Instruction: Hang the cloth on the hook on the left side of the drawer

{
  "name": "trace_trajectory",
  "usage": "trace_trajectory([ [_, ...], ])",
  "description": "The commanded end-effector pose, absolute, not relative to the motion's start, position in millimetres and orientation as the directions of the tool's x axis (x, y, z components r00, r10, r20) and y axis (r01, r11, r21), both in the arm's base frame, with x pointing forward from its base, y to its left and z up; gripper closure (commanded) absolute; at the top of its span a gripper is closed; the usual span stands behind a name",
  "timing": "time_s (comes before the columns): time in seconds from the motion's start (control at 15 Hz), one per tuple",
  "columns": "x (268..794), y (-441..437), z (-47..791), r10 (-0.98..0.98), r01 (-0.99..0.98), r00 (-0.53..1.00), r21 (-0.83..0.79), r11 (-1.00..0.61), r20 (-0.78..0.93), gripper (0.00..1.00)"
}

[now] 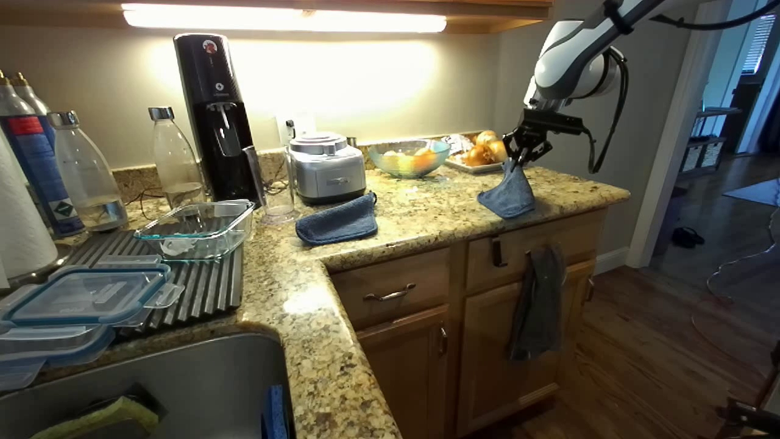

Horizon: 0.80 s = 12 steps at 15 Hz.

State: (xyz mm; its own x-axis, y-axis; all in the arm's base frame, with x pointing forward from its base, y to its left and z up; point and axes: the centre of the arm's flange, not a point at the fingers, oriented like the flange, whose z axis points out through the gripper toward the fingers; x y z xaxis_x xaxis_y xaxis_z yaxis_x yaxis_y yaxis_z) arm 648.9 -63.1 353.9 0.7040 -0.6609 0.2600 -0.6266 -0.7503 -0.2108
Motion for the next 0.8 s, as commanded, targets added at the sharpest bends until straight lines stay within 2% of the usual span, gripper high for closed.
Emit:
trace_trajectory([
  [0.0,588.8,-34.1,387.5,-0.585,-0.548,0.75,-0.205,-0.811,0.307,0.93],
  [0.33,547.2,-0.3,405.1,-0.47,-0.431,0.797,-0.189,-0.882,0.38,0.95],
  [0.4,586.0,-7.0,396.7,-0.508,-0.472,0.791,-0.187,-0.861,0.342,0.96],
  [0.47,580.9,-2.8,398.5,-0.501,-0.464,0.794,-0.188,-0.865,0.344,0.9],
  [0.73,585.3,-4.8,392.5,-0.503,-0.469,0.795,-0.183,-0.864,0.338,0.9],
])
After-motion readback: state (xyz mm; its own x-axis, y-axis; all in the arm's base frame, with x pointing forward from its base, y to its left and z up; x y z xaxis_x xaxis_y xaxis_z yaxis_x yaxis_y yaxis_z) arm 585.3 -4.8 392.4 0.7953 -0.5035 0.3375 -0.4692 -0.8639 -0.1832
